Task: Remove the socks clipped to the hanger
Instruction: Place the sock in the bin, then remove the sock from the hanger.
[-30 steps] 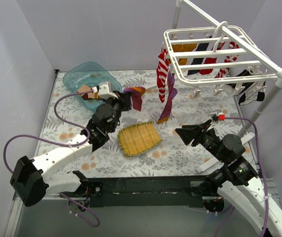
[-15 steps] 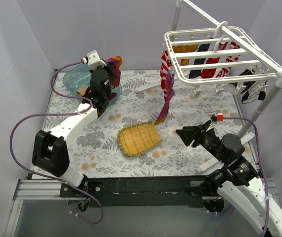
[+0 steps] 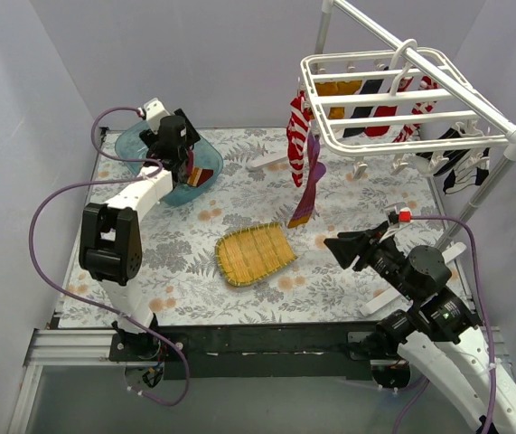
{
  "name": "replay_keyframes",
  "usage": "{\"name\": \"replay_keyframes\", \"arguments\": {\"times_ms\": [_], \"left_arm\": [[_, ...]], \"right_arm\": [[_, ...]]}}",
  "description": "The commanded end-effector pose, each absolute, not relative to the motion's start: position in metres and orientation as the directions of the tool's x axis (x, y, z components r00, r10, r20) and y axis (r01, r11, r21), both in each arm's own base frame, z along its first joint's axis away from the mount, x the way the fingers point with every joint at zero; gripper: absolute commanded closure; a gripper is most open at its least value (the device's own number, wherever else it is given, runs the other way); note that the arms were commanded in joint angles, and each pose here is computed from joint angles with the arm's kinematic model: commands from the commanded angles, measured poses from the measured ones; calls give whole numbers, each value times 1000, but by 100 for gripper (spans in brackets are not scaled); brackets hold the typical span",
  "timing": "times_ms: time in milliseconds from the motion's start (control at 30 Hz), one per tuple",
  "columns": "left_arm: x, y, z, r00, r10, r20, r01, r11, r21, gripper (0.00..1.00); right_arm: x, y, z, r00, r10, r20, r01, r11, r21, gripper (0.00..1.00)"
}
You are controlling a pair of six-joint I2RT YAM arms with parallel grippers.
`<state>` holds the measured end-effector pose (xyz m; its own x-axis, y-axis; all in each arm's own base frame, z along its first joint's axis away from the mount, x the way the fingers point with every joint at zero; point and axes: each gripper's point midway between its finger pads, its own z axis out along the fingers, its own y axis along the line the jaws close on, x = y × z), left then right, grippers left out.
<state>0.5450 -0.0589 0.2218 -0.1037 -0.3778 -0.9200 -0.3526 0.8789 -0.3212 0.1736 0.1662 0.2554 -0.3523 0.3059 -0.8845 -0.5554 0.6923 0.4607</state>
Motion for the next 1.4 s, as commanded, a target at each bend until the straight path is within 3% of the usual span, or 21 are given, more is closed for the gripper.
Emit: {"name": "replay_keyframes", "arguments": {"times_ms": [0, 233, 333, 600, 800, 1000, 1367], "left_arm": [[541, -44, 208, -186, -467, -864, -443, 825, -351, 2], [529, -52, 247, -165, -513, -842, -381, 821, -425, 2], [518, -71, 267, -178, -546, -818, -274, 826, -492, 2], [448, -187, 273, -376, -502, -779, 107, 811, -575, 6], [364, -288, 284, -450, -410, -793, 409, 695, -591, 9], [321, -337, 269, -473, -325, -819, 525, 642, -558, 12], [311, -391, 253, -443, -233, -866, 625, 611, -485, 15]], "right_arm": [[173, 164, 275, -305, 329, -894, -574, 685, 449, 42], [175, 166, 272, -310, 328, -892, -570, 687, 450, 36], [177, 167, 270, -311, 332, -891, -569, 686, 454, 34], [183, 165, 270, -293, 341, -893, -557, 699, 449, 34], [190, 149, 261, -260, 348, -901, -485, 760, 434, 32], [193, 135, 261, -218, 382, -898, -435, 786, 440, 31], [194, 138, 258, -229, 378, -897, -437, 783, 442, 31]]}}
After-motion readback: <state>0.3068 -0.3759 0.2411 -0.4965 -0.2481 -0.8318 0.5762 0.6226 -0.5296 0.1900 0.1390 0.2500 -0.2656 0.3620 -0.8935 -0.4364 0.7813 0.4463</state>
